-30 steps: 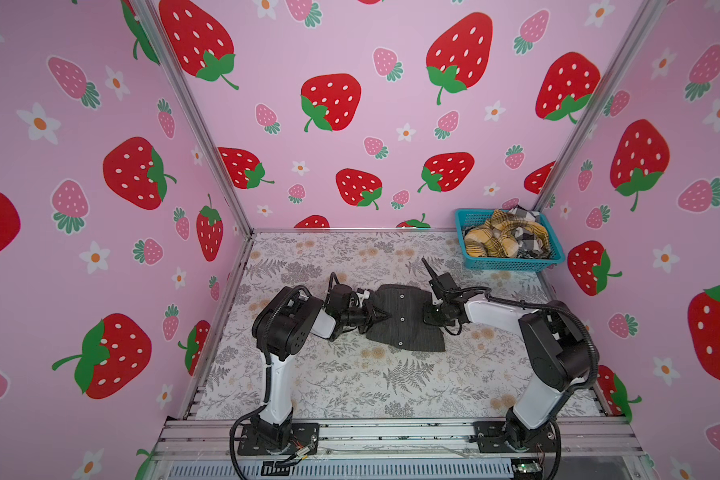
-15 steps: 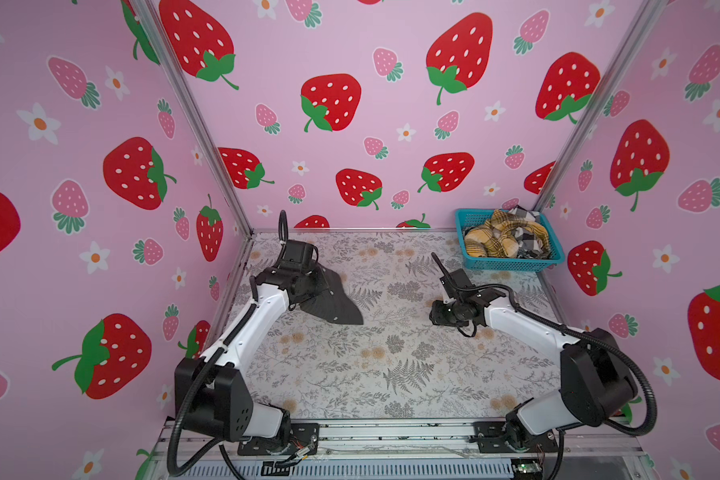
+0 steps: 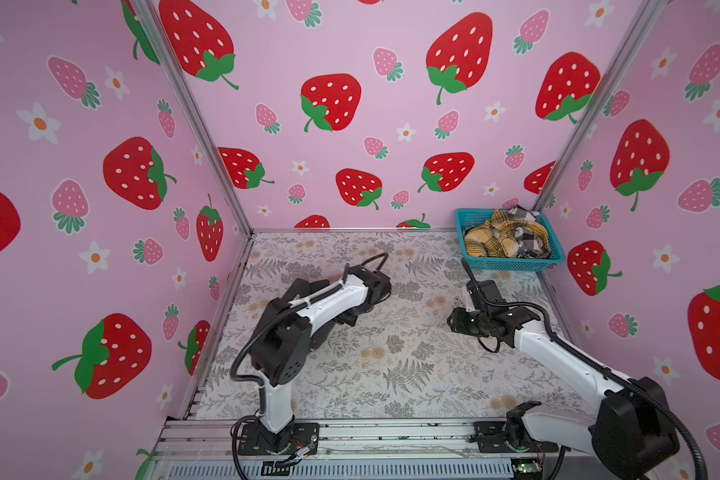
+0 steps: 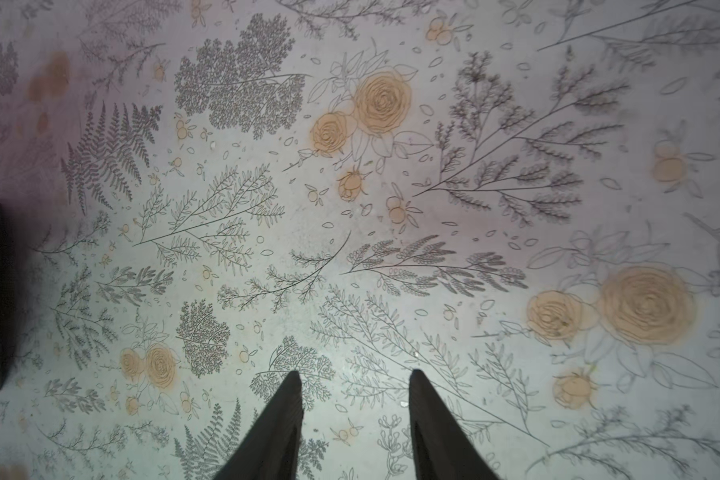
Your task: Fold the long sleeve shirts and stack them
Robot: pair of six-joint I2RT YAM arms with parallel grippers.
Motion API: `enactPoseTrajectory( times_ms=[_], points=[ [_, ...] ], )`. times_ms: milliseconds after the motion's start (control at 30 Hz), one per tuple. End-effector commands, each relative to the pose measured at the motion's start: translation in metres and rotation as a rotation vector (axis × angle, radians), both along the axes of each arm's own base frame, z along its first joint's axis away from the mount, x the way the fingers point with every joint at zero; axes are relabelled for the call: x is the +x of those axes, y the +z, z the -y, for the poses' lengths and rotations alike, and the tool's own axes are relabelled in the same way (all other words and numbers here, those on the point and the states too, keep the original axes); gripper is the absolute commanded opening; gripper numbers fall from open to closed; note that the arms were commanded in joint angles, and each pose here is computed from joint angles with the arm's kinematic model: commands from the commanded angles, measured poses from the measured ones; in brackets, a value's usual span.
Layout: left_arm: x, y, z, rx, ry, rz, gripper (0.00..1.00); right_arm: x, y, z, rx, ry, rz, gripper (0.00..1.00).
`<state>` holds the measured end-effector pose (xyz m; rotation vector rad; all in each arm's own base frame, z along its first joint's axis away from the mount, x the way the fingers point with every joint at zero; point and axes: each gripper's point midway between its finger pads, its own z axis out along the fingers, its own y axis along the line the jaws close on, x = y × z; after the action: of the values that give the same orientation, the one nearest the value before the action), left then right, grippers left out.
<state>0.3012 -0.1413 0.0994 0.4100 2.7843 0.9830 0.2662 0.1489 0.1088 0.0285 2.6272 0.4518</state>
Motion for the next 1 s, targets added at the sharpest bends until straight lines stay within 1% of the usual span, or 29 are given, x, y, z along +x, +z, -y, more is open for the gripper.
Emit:
enactPoseTrajectory(
  times_ms=[0,33,67,133,200,267,333,367,433,500,533,567,633,667,700,733,767,800,867,900,933,967],
  points=[
    [-0.022,-0.025,0.066,-0.078,-0.022,-0.086,0.49,-0.008,-0.002,0.016,-0.007,-0.024,-0.017,0.50],
    [-0.028,-0.036,0.091,-0.134,-0.043,-0.129,0.90,-0.010,-0.002,0.021,-0.010,-0.031,-0.019,0.53],
    [-0.039,-0.045,0.119,-0.212,-0.068,-0.181,0.99,-0.012,-0.001,0.025,-0.010,-0.041,-0.018,0.59],
    [-0.057,-0.043,0.168,-0.354,-0.105,-0.235,0.99,-0.014,0.003,0.031,-0.006,-0.055,-0.011,0.65],
    [-0.073,-0.023,0.204,-0.481,-0.130,-0.257,0.99,-0.015,0.009,0.036,-0.007,-0.066,-0.002,0.69],
    [-0.086,0.005,0.223,-0.592,-0.144,-0.256,0.99,-0.015,0.014,0.036,-0.005,-0.059,0.002,0.70],
    [-0.091,0.043,0.222,-0.682,-0.144,-0.213,0.99,-0.015,0.016,0.027,0.023,-0.019,-0.003,0.71],
    [-0.091,0.060,0.214,-0.716,-0.138,-0.182,0.99,-0.016,0.015,0.018,0.046,0.022,-0.015,0.71],
    [-0.084,0.090,0.183,-0.765,-0.101,-0.097,0.99,-0.020,0.013,-0.008,0.067,0.121,-0.021,0.69],
    [-0.069,0.103,0.131,-0.795,-0.019,-0.021,0.99,-0.029,0.012,-0.048,0.065,0.247,-0.024,0.69],
    [-0.058,0.104,0.106,-0.819,0.031,0.012,0.99,-0.033,0.013,-0.067,0.072,0.294,-0.023,0.69],
    [-0.048,0.101,0.079,-0.871,0.094,0.043,0.99,-0.034,0.016,-0.088,0.101,0.339,-0.019,0.69],
    [-0.025,0.095,0.035,-0.996,0.198,0.124,1.00,-0.032,0.016,-0.121,0.180,0.380,-0.028,0.69],
    [-0.013,0.086,0.008,-1.047,0.271,0.168,0.99,-0.028,0.018,-0.140,0.241,0.412,-0.022,0.68],
    [-0.003,0.078,-0.008,-1.124,0.316,0.196,0.98,-0.025,0.016,-0.157,0.282,0.442,-0.029,0.67],
    [0.006,0.071,-0.021,-1.175,0.352,0.222,0.94,-0.020,0.015,-0.169,0.293,0.465,-0.028,0.66],
    [0.015,0.063,-0.035,-1.231,0.403,0.241,0.85,-0.015,0.016,-0.183,0.295,0.504,-0.015,0.66],
    [0.023,0.056,-0.043,-1.282,0.426,0.250,0.78,-0.009,0.012,-0.192,0.281,0.521,-0.011,0.66],
    [0.037,0.035,-0.060,-1.331,0.483,0.261,0.65,0.006,-0.002,-0.204,0.245,0.525,-0.024,0.66],
    [0.041,0.027,-0.063,-1.349,0.500,0.245,0.62,0.011,-0.007,-0.207,0.236,0.526,-0.033,0.66],
    [0.047,0.021,-0.063,-1.376,0.512,0.232,0.62,0.016,-0.015,-0.210,0.227,0.527,-0.048,0.66],
    [0.051,0.012,-0.066,-1.377,0.530,0.221,0.62,0.019,-0.019,-0.216,0.236,0.537,-0.059,0.66]
  ],
)
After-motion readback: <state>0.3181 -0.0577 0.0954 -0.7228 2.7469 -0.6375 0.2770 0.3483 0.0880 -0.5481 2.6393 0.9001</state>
